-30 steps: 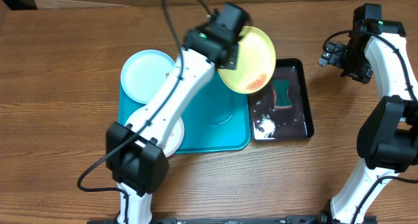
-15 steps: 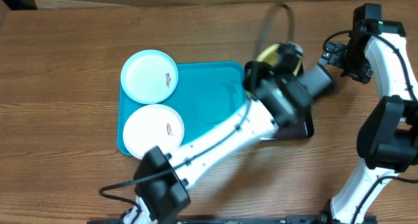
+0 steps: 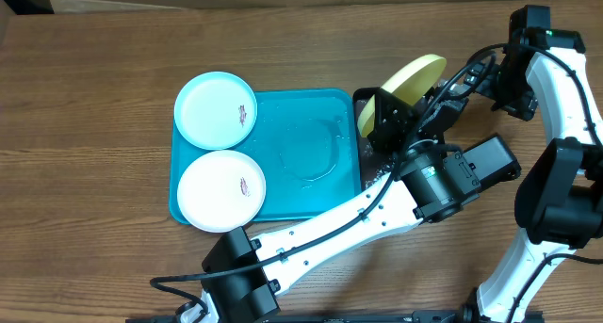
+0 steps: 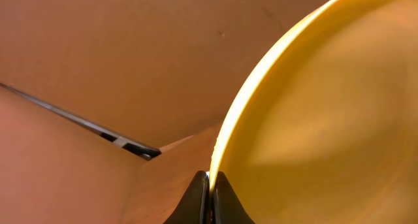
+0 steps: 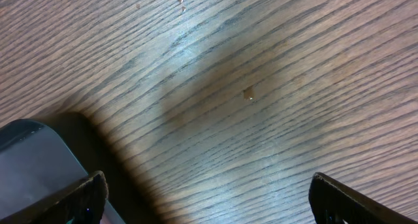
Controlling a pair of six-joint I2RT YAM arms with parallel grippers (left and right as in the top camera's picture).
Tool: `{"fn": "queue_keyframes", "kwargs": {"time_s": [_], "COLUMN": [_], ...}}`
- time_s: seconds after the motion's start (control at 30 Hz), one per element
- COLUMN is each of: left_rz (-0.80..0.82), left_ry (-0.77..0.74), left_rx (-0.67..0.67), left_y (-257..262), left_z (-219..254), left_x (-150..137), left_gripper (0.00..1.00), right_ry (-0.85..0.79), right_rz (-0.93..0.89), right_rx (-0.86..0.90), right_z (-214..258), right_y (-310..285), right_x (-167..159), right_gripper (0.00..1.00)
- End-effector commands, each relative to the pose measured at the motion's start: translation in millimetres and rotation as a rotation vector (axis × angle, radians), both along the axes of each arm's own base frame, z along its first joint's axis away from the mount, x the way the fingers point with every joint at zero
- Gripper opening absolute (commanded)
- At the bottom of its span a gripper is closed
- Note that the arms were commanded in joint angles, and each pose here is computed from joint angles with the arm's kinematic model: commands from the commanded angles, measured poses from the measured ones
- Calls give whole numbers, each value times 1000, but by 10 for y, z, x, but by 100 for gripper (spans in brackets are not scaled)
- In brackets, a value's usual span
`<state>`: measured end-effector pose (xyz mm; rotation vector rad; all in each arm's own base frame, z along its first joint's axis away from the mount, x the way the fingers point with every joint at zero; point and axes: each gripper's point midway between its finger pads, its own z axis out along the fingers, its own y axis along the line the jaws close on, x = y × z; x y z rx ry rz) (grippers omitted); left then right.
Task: Clean dirty plates on tray and stack at the side
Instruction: 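Lift the yellow plate with the left gripper and carry it rightward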
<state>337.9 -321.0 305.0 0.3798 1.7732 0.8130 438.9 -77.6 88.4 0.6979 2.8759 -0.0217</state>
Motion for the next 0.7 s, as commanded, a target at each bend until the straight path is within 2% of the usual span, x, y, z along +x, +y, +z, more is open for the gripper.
{"fn": "queue_keyframes", "kwargs": {"time_s": [0.0, 0.43, 0.67], "left_rz": [30, -1, 16], "left_ry": [-53, 13, -6], "left_rx": [1, -35, -24], "left_y": [29, -17, 27], "left_z": [132, 6, 41], "left_x": [22, 54, 73], "left_gripper": [4, 4, 4], "right_ry": [-38, -38, -38], "right_rz": [-7, -7, -7], "right_rx": [3, 3, 3], "right_z": [134, 134, 134], "right_y": [-12, -11, -11], "right_x": [32, 31, 31], "right_gripper": [100, 100, 100]}}
